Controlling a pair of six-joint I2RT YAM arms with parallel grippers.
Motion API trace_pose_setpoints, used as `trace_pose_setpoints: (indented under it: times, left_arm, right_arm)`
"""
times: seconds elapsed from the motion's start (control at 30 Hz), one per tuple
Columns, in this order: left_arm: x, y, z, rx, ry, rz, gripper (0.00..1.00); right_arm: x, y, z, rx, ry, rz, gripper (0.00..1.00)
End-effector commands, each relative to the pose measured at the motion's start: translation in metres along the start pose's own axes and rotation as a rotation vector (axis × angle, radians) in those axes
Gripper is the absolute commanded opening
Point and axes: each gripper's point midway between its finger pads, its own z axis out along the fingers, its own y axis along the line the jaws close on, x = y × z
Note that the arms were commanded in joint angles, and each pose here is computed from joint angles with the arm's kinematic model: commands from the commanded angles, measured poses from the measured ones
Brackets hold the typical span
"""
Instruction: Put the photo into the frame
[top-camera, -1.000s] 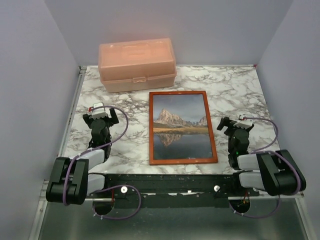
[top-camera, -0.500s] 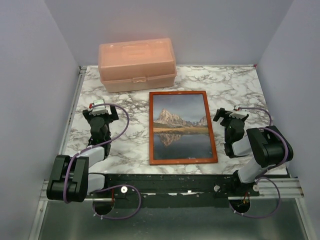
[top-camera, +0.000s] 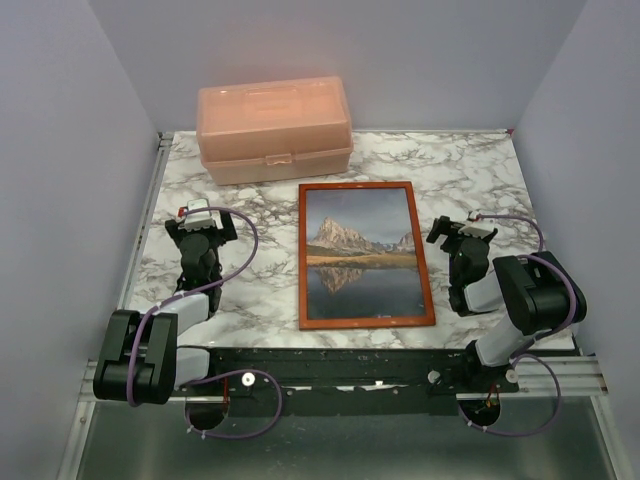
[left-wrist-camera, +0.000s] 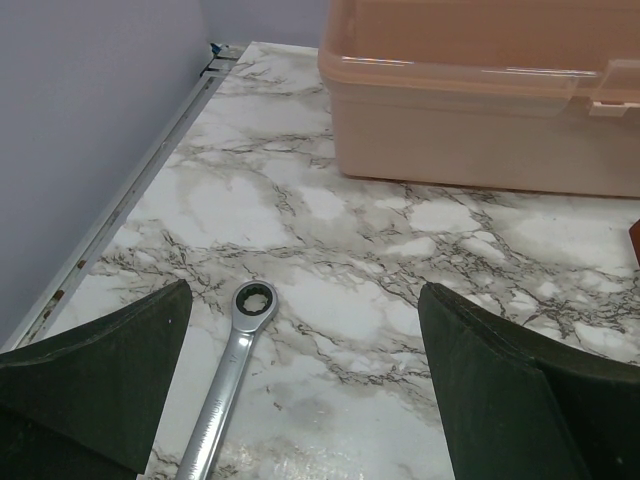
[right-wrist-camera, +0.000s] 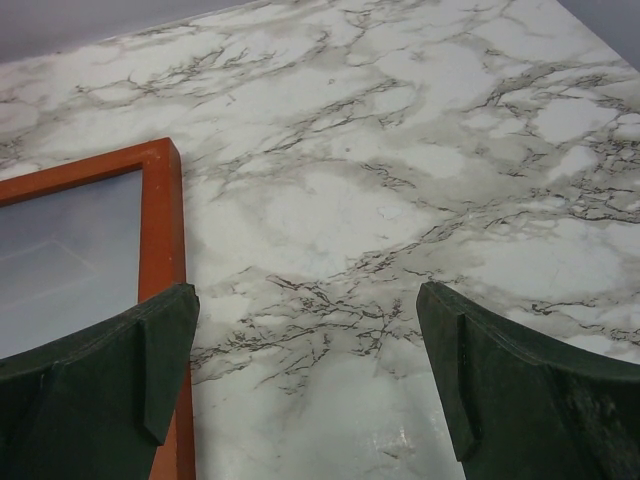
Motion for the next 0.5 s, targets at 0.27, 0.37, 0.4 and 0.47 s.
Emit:
trace_pose_setpoints:
  times: [0.27, 0.37, 0.4, 0.47]
  left_arm:
    - [-0.0132, -0.0033, 0.0040, 0.020, -0.043, -0.005, 0.99]
    - [-0.0136, -0.0034, 0.0048, 0.018, -0.041, -0.006, 0.98]
    - [-0.0137, -0.0037, 0.0051, 0.019, -0.040, -0.006, 0.98]
    - [-0.0135, -0.0037, 0.0048, 0.020, -0.040, -0.004, 0.99]
  right_arm:
    - [-0.0091, 0.0000, 0.0030, -0.002, -0.039, -0.003, 1.00]
    - [-0.0095, -0.0003, 0.0031, -0.001, -0.040, -0.002, 1.00]
    - [-0.0093, -0.0004, 0.0031, -0.001, -0.039, -0.002, 1.00]
    - [-0.0095, 0.0000, 0.0030, -0.003, -0.040, -0.002, 1.00]
